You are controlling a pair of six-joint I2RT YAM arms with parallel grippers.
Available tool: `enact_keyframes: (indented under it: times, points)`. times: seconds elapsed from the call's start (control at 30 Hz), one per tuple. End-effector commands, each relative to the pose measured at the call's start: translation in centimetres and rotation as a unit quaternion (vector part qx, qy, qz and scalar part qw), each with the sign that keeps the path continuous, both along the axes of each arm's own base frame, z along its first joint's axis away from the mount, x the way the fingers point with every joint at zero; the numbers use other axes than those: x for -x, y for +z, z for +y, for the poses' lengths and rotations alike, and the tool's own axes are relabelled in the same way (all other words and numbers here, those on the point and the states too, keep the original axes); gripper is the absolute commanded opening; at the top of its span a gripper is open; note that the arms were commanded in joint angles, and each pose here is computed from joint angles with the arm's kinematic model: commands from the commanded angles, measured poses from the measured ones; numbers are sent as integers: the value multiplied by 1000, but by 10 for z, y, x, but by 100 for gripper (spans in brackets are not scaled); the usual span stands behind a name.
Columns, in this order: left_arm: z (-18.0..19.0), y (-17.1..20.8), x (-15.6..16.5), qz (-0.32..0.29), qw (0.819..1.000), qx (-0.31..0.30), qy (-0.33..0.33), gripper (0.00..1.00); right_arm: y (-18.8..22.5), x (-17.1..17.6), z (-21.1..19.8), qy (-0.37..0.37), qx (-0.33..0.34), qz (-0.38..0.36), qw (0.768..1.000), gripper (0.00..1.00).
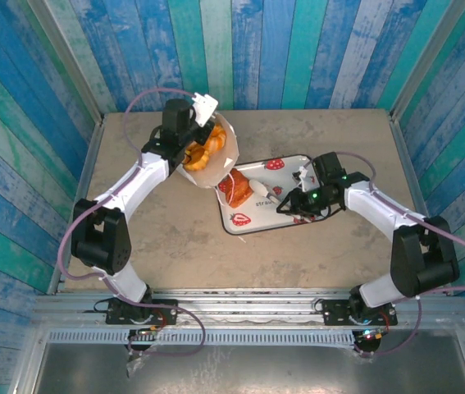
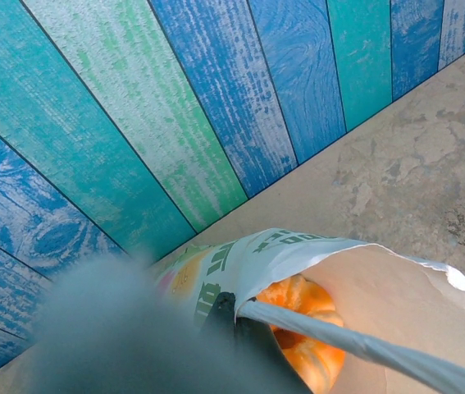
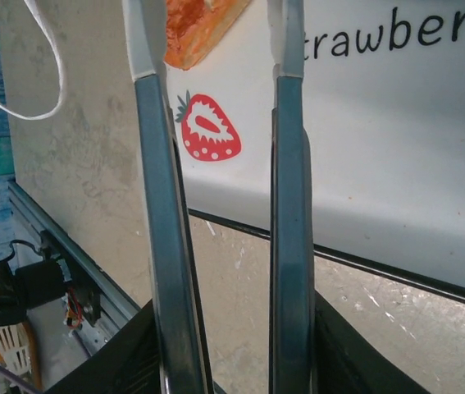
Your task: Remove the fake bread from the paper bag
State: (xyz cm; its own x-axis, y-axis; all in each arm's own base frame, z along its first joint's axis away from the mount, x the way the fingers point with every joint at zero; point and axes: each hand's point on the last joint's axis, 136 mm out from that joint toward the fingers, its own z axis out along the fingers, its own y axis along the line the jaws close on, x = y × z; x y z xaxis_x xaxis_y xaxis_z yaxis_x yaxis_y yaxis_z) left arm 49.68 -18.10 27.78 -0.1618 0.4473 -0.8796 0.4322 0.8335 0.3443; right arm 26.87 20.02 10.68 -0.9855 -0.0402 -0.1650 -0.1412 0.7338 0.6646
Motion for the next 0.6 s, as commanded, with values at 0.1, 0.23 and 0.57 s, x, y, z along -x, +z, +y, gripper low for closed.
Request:
enact_keyframes:
  times: [0.1, 0.23, 0.57]
  points:
    - [4, 50, 14, -55, 998, 17, -7, 0, 9, 6, -13, -18, 27, -5, 999, 36]
    - [2, 50, 15, -53, 998, 19, -11, 0, 30, 7, -16, -20, 46, -39, 998, 24]
    - [-3, 57, 17, -56, 997, 37, -25, 0, 116, 19, 14, 10, 96, -174, 980, 18]
